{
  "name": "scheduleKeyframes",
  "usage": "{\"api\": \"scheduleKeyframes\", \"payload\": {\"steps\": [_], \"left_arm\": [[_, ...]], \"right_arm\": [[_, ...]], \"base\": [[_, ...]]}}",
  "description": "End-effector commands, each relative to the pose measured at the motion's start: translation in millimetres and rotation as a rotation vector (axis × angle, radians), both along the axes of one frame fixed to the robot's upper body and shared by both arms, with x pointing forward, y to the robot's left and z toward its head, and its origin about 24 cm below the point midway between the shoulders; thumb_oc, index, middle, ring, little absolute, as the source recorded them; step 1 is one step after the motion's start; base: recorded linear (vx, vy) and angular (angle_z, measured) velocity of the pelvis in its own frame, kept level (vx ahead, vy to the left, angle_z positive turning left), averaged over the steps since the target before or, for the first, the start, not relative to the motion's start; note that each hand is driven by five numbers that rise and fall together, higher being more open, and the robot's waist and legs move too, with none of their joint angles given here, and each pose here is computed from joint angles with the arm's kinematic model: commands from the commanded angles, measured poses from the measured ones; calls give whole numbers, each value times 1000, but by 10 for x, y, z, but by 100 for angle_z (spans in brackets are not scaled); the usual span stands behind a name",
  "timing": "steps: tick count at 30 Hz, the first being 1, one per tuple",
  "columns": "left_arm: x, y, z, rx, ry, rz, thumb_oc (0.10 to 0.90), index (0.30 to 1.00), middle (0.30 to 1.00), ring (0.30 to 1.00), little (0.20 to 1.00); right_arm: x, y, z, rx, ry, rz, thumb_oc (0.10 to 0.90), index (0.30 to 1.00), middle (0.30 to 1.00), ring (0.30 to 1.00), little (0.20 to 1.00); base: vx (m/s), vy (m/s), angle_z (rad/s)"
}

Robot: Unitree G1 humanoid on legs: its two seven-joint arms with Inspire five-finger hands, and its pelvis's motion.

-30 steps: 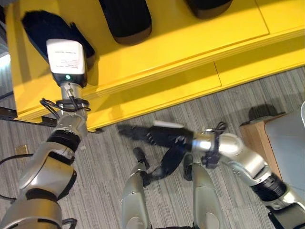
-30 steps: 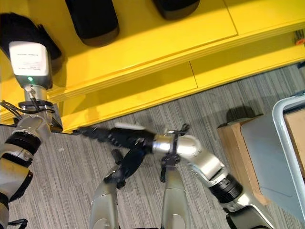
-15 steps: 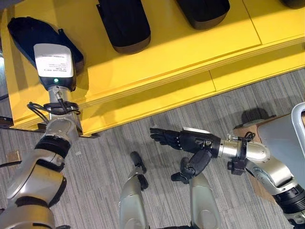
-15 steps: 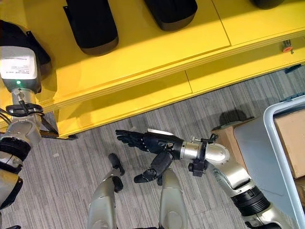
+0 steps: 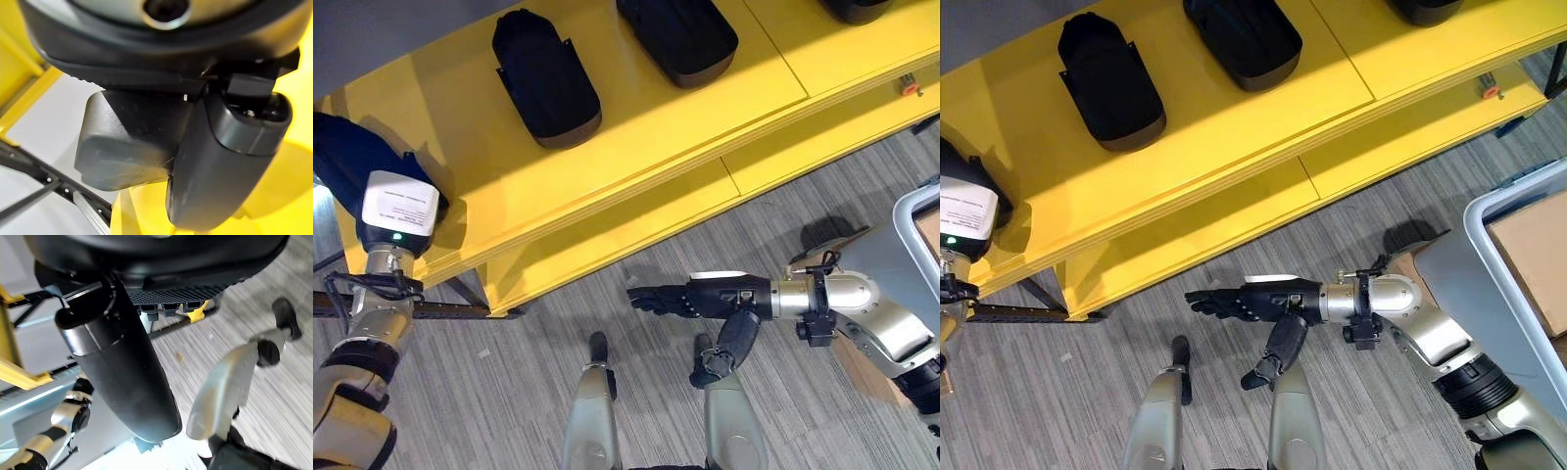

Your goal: Move parts from the plastic box to the shelf.

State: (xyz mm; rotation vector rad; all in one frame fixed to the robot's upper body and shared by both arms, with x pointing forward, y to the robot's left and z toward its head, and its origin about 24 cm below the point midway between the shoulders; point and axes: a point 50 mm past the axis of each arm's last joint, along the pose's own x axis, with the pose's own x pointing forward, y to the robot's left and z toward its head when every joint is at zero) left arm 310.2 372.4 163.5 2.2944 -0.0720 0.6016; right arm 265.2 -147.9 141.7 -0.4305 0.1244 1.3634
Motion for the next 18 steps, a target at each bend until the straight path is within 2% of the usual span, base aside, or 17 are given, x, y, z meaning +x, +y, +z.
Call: {"api": "scheduleKeyframes", "payload": {"steps": [1,8,11,13,18], "left_arm": [[19,119,616,79,-110,36,400,300,300,300,300],[178,-101,944,153,-118,-62,400,300,300,300,300],[339,-373,1084,220,-97,-168,400,300,300,300,300],[364,-466,1110,270,-81,-201,400,300,300,300,300],[381,-510,1086,354,1,-263,400,300,300,300,300]], "right_arm": [[-90,212,228,155,-60,119,900,1000,1000,1000,1000],[-183,241,152,225,-20,116,900,1000,1000,1000,1000],[-187,224,113,247,3,98,900,1000,1000,1000,1000],[-195,208,112,262,-2,90,900,1000,1000,1000,1000],[-195,201,104,264,14,97,900,1000,1000,1000,1000]], "base": [[-25,35,5],[-1,-39,12],[-53,-55,66],[-10,5,58],[39,47,13]]}}
